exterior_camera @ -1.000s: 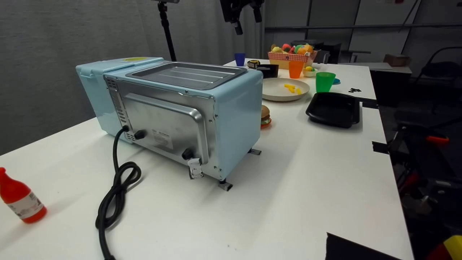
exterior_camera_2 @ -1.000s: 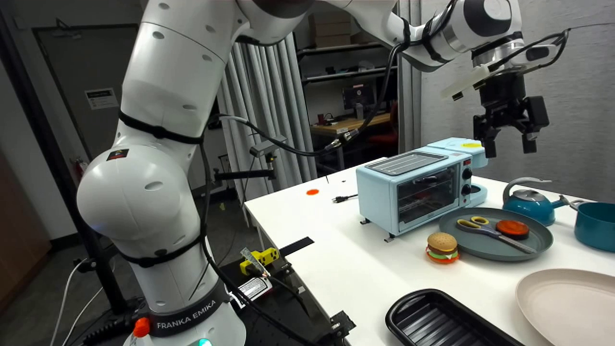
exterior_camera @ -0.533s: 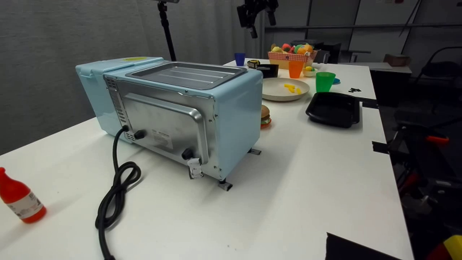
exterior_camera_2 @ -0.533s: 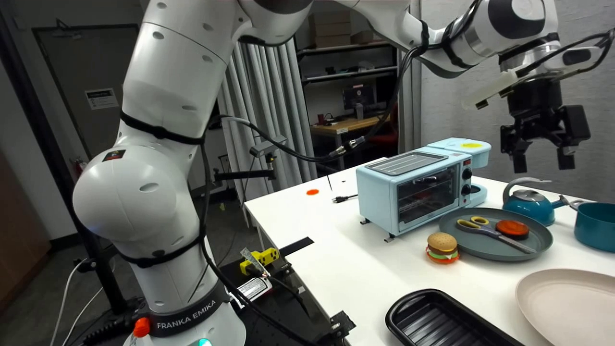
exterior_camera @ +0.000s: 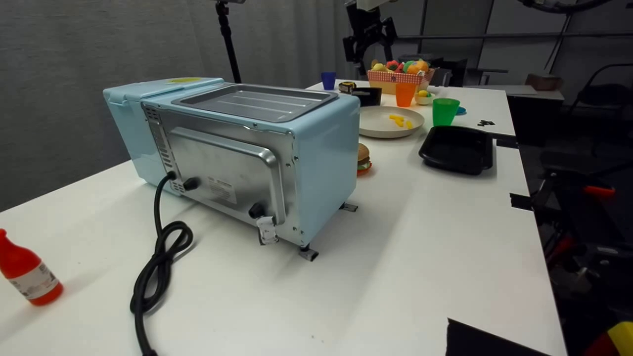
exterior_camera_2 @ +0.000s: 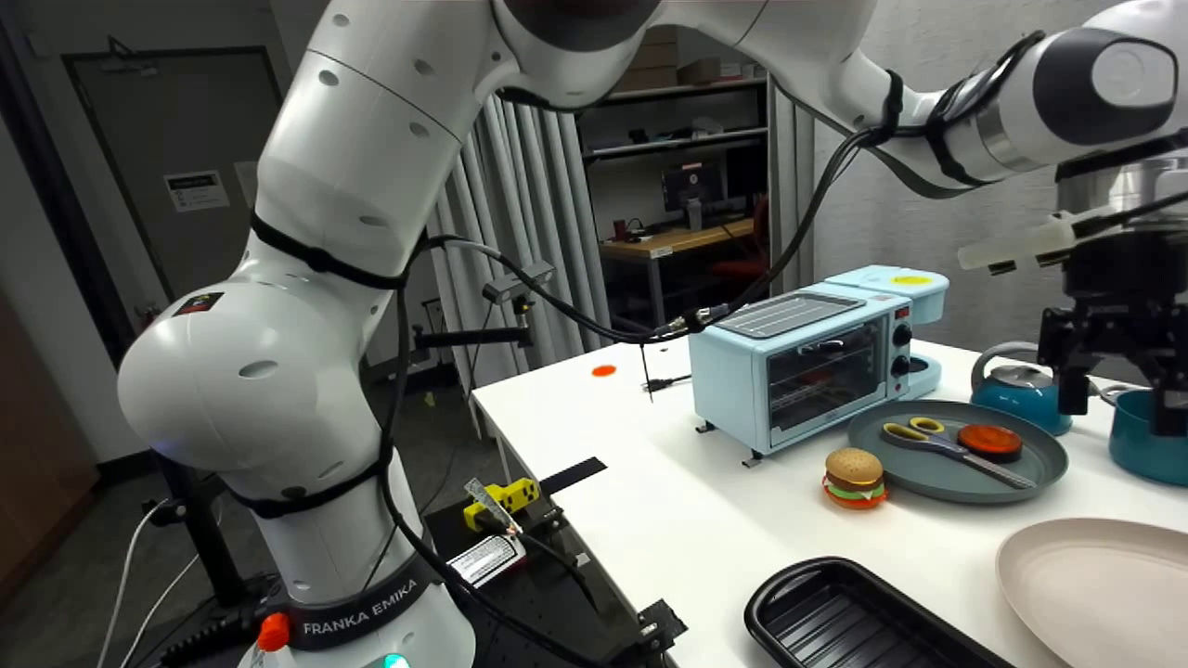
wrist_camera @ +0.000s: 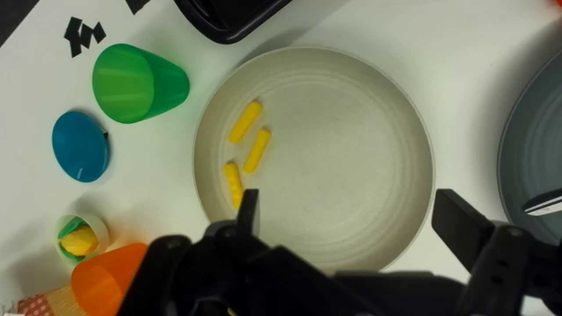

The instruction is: Put two of the yellow objects on the plate into the green cup

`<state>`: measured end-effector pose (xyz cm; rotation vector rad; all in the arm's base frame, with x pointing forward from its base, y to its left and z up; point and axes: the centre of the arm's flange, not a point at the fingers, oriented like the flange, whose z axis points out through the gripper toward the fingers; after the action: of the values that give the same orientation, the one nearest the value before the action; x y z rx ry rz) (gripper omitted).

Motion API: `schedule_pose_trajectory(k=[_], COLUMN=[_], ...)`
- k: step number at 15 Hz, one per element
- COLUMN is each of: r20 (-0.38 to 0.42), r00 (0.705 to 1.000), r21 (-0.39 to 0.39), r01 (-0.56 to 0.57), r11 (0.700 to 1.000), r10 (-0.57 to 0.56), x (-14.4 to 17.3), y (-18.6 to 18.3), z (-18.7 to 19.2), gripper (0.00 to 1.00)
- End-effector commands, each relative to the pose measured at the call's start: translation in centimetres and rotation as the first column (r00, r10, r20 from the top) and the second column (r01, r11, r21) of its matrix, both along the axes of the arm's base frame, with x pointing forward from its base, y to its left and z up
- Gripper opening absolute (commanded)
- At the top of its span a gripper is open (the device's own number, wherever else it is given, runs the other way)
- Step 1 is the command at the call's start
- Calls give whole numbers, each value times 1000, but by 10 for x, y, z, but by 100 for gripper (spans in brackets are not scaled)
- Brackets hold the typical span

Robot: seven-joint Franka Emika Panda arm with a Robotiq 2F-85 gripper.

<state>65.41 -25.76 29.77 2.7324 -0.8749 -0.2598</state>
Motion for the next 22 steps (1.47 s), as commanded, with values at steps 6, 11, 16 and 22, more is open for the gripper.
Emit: schedule_pose_trajectory(k=[6, 11, 16, 22], r20=[41, 35, 14, -1], r00=[983, 977, 972, 975], r21=[80, 47, 21, 26], r01=[173, 211, 235, 224], r11=[982, 976, 972, 974], r10=[-177, -212, -235, -224], x=[18, 4, -8, -16], y=[-39, -65, -87, -80], z=[-65, -75, -79, -79], gripper=[100, 100, 100, 100])
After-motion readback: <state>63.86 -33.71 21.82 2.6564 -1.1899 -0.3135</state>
